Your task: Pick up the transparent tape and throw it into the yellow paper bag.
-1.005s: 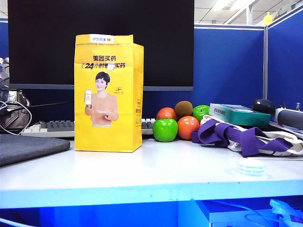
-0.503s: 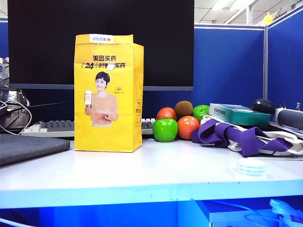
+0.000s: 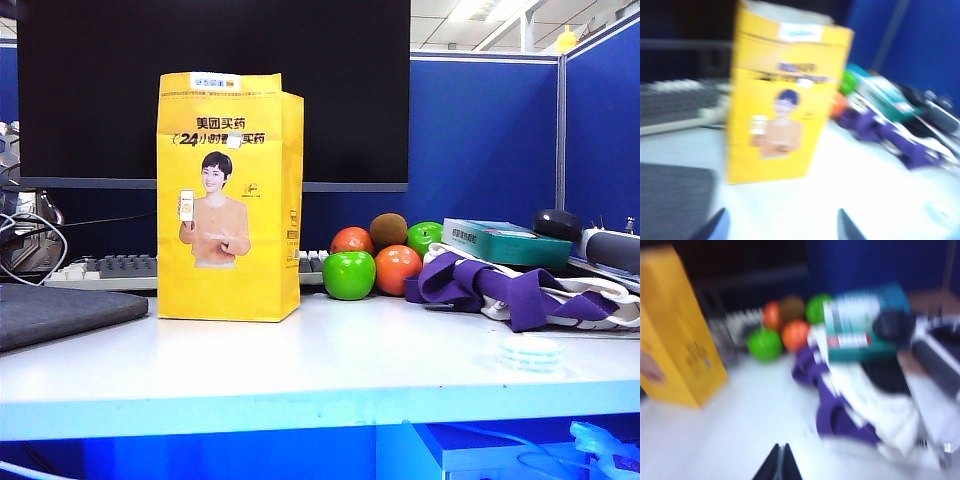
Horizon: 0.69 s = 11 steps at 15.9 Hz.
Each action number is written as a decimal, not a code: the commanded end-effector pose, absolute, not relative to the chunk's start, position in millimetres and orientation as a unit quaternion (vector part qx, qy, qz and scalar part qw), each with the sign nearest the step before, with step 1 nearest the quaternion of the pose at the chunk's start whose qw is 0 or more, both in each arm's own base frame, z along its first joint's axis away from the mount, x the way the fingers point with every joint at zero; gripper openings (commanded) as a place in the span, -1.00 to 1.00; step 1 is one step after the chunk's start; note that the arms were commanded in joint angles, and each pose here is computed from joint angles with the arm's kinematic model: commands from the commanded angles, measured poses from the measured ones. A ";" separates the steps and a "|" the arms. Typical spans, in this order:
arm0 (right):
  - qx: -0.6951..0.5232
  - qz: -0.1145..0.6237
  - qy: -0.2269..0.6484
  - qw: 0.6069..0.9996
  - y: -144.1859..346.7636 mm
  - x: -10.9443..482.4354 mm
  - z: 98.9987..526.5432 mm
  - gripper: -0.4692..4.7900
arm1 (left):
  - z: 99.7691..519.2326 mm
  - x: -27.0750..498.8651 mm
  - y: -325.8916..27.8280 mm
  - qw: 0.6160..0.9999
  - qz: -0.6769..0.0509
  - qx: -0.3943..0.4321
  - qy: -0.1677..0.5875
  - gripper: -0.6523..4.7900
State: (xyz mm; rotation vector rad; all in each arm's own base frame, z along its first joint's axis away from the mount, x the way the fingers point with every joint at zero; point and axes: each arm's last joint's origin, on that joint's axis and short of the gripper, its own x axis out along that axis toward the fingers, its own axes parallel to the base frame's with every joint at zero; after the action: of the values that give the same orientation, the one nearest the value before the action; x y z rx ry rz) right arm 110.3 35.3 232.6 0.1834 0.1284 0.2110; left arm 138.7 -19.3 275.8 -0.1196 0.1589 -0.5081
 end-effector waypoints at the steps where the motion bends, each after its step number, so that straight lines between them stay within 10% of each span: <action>1: 0.074 0.098 0.150 0.981 41.6 127.6 234.2 -0.84 | 288.4 158.6 -24.6 0.942 -0.310 -0.064 0.112 0.25; 11: 0.047 0.128 0.327 0.935 63.9 180.9 250.3 -0.84 | 310.3 160.2 -115.6 0.900 -0.343 0.123 0.239 0.27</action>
State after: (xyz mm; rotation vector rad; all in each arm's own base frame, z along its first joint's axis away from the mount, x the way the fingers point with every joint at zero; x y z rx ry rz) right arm 179.4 63.0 250.4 0.0959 0.6563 0.2551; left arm 160.5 -110.6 311.0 0.2505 0.4678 -0.7129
